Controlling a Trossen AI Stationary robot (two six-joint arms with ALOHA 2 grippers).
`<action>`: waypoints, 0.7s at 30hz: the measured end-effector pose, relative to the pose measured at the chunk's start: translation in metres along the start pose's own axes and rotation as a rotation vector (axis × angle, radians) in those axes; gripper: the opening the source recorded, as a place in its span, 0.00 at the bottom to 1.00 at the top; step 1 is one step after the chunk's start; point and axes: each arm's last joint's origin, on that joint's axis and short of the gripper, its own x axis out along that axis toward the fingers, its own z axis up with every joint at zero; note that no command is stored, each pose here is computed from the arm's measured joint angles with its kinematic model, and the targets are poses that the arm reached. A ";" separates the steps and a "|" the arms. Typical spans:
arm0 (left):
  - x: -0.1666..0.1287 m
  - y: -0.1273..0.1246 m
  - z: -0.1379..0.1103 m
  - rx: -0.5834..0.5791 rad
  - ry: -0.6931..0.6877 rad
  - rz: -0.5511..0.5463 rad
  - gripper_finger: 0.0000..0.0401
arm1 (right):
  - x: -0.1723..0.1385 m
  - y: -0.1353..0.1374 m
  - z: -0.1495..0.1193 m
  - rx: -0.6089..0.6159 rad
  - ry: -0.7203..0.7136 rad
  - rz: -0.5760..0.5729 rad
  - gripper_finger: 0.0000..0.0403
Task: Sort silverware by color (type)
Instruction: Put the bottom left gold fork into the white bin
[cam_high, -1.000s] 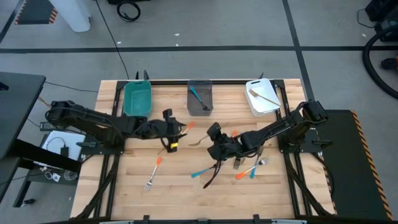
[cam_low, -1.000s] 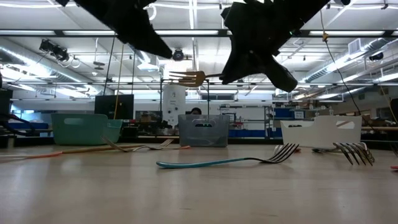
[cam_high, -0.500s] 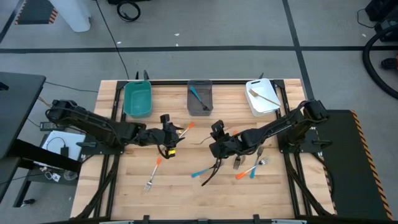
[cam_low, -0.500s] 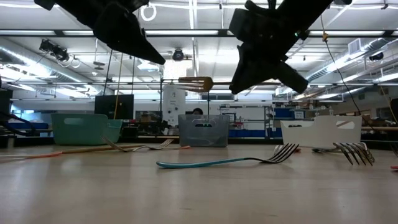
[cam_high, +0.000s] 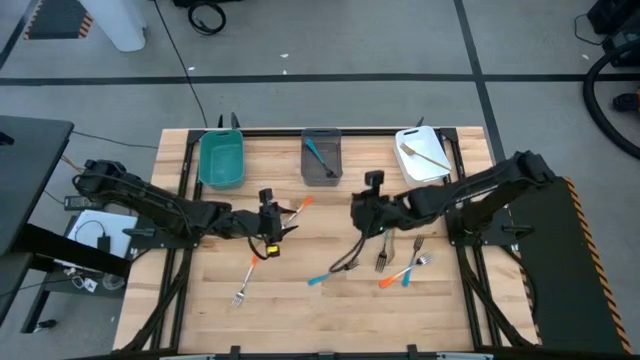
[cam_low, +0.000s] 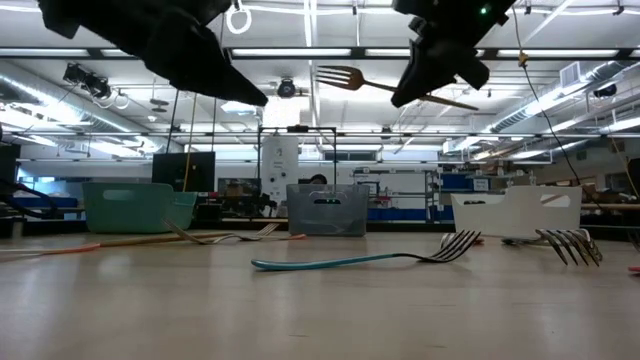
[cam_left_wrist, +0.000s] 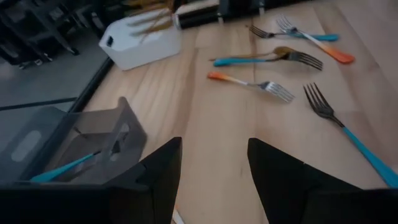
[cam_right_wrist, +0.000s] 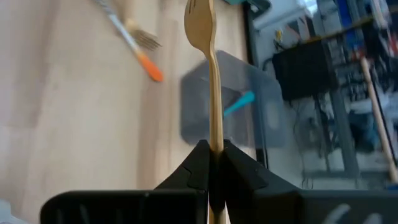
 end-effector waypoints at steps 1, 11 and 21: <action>-0.002 0.001 0.001 0.004 -0.011 0.010 0.48 | 0.000 -0.005 -0.001 0.028 0.003 -0.009 0.08; -0.021 0.033 0.026 0.067 -0.175 0.117 0.48 | 0.019 -0.050 -0.020 0.263 0.112 -0.090 0.08; -0.023 0.044 0.026 0.014 -0.169 0.111 0.48 | 0.042 -0.083 -0.045 0.457 0.244 -0.139 0.08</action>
